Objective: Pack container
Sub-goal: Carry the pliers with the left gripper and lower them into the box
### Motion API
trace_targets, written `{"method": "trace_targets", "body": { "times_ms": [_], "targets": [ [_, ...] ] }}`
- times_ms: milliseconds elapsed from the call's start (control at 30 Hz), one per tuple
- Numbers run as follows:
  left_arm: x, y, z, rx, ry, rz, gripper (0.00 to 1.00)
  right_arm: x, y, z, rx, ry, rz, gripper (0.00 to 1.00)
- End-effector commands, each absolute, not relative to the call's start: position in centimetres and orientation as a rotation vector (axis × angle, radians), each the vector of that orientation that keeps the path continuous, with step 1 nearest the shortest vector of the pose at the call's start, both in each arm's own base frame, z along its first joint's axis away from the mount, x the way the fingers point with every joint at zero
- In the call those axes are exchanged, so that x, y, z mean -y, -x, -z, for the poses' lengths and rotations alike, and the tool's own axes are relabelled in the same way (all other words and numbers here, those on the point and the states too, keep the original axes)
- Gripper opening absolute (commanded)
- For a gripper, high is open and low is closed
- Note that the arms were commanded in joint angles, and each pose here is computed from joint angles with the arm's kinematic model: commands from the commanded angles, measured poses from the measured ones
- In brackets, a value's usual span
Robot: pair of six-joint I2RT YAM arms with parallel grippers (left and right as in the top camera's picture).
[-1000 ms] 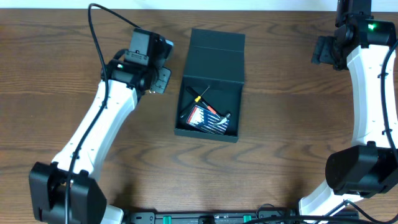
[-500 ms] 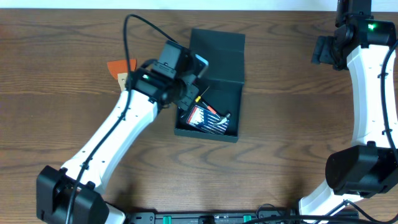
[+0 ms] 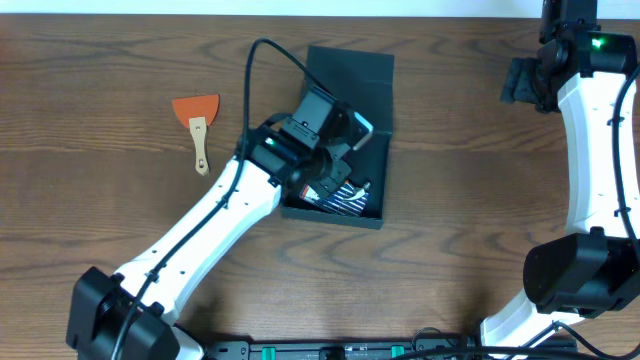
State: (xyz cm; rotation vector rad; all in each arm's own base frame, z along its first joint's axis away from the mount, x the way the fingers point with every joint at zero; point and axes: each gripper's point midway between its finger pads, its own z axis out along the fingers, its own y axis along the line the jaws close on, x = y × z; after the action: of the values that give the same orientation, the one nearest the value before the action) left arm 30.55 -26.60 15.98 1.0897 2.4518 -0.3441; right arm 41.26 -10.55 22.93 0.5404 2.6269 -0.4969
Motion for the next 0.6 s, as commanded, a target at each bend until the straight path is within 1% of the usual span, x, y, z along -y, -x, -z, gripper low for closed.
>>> {"method": "trace_targets", "body": {
  "times_ms": [0, 233, 567],
  "targets": [
    [27.7, -30.2, -14.0, -2.485, -1.145, 0.349, 0.06, 10.8, -41.3, -23.7, -2.602, -0.557, 0.507, 0.99],
    [28.1, -30.0, -9.7, -2.582, -1.195, 0.324, 0.06, 10.8, -41.3, -23.7, -2.602, -0.557, 0.507, 0.99],
    [28.3, -30.2, -6.7, -2.635, -1.213, 0.309, 0.06, 10.8, -41.3, -23.7, -2.602, -0.557, 0.507, 0.99]
  ]
}}
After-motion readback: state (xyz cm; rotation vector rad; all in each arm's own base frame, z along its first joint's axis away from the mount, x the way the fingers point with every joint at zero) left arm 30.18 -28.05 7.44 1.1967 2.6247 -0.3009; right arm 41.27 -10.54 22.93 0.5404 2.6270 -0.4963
